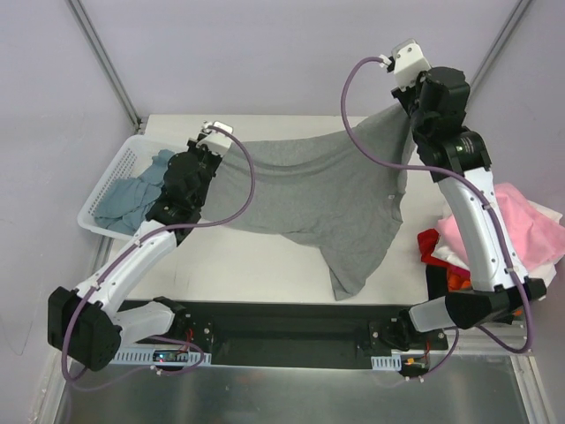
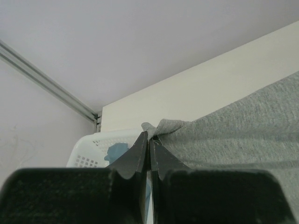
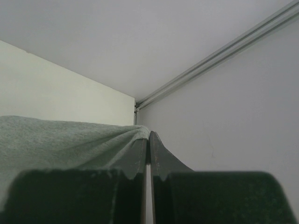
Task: Fold and stack the t-shirts
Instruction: Flatten out the tshirt
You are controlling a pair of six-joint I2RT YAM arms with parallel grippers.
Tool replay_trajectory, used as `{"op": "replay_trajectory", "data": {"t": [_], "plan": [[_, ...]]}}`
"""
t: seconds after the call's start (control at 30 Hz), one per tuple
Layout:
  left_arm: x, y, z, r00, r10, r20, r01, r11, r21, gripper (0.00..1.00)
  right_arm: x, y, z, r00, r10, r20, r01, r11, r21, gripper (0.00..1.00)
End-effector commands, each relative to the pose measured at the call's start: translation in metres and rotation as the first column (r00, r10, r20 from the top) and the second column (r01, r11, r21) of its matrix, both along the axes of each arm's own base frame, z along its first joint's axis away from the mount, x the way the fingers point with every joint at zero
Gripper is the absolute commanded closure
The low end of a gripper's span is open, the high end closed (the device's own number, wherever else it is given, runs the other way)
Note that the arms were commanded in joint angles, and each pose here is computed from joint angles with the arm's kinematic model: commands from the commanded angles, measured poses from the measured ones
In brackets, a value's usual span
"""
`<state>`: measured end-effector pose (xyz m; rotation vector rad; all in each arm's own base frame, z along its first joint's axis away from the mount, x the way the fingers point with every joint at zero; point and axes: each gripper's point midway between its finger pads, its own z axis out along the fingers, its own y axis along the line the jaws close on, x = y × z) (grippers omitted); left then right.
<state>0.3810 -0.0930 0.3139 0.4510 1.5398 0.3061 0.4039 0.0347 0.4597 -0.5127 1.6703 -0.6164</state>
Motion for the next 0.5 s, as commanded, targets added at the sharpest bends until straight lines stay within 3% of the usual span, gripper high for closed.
{"op": "replay_trajectory", "data": {"t": [0.0, 0.47], "plan": [[0.02, 0.009, 0.025, 0.995, 0.06, 0.075, -0.058, 0.998, -0.037, 1.0, 0.008, -0.012, 0.023, 0.996, -0.062, 0.06, 0.062, 0.998, 0.008, 0.99], [0.094, 0.014, 0.003, 0.989, 0.149, 0.019, -0.149, 0.989, 0.0, 0.99, 0.055, -0.025, 0.01, 0.989, -0.146, 0.017, 0.147, 0.989, -0.017, 0.99]]}}
